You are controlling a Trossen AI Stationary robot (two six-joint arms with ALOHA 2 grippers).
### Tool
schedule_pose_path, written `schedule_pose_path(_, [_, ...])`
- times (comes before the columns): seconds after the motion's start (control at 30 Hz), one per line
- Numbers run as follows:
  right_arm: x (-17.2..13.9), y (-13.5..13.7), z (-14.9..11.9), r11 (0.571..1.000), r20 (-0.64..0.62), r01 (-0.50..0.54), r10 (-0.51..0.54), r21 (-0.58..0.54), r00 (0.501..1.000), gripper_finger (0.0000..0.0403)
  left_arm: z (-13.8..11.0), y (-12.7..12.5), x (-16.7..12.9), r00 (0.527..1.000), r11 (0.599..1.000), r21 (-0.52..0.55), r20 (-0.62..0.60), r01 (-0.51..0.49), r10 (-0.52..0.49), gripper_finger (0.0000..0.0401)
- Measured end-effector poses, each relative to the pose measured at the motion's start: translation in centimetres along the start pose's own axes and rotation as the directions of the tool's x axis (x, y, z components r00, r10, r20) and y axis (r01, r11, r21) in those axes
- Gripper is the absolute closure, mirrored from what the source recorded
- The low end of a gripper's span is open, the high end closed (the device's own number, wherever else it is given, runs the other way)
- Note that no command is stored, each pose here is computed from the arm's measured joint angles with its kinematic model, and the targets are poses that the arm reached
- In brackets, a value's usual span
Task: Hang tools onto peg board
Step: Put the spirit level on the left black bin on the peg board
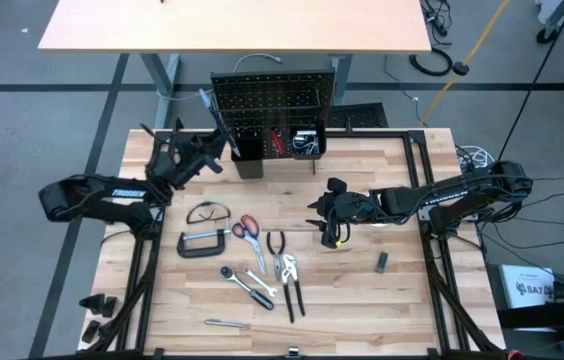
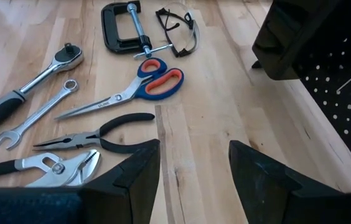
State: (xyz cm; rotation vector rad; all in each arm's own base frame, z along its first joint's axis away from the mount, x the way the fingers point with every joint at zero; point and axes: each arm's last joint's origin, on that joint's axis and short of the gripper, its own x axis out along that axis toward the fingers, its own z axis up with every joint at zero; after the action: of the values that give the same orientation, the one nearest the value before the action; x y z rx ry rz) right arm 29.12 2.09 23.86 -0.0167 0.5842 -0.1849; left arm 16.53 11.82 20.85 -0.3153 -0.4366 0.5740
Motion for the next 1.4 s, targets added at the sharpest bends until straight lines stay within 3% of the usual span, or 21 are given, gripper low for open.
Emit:
schedule_pose_path(0.13, [0.0,0.0,0.0,1.0,0.0,0.0,0.0,-0.001,1.0,0.0218,-0.3,0.1,0.1,1.0,0.997,0.074,-0.016,-0.004,0.006,0.0329])
schedule_pose_path(0.47, [0.0,0.0,0.0,1.0,0.0,0.0,0.0,-0.001,1.0,0.0218,-0.5,0.2,0.1,1.0,0.995,0.098,-0.031,-0.002,0.005,0.0328])
schedule_pose_path(0.6, [0.0,0.0,0.0,1.0,0.0,0.0,0.0,-0.001,1.0,0.0218,-0.9,0.2,0.0,0.996,0.995,0.094,-0.09,0.014,-0.005,0.0324])
schedule_pose_path(0.87, [0.0,0.0,0.0,1.0,-0.003,0.0,0.0,-0.002,1.0,0.0218,-1.0,0.2,-0.1,0.99,0.992,0.116,-0.138,0.055,-0.039,0.0245])
schedule_pose_path(1.0, [0.0,0.0,0.0,1.0,-0.004,0.0,0.0,-0.005,1.0,0.0218,-0.3,-0.2,-0.2,0.993,0.983,0.168,-0.102,0.075,-0.059,0.0209])
schedule_pose_path(1.4, [0.0,0.0,-0.1,1.0,-0.008,0.001,-0.001,-0.014,1.0,0.0218,0.8,-0.7,-1.0,0.991,0.971,0.225,-0.12,0.08,-0.054,0.0201])
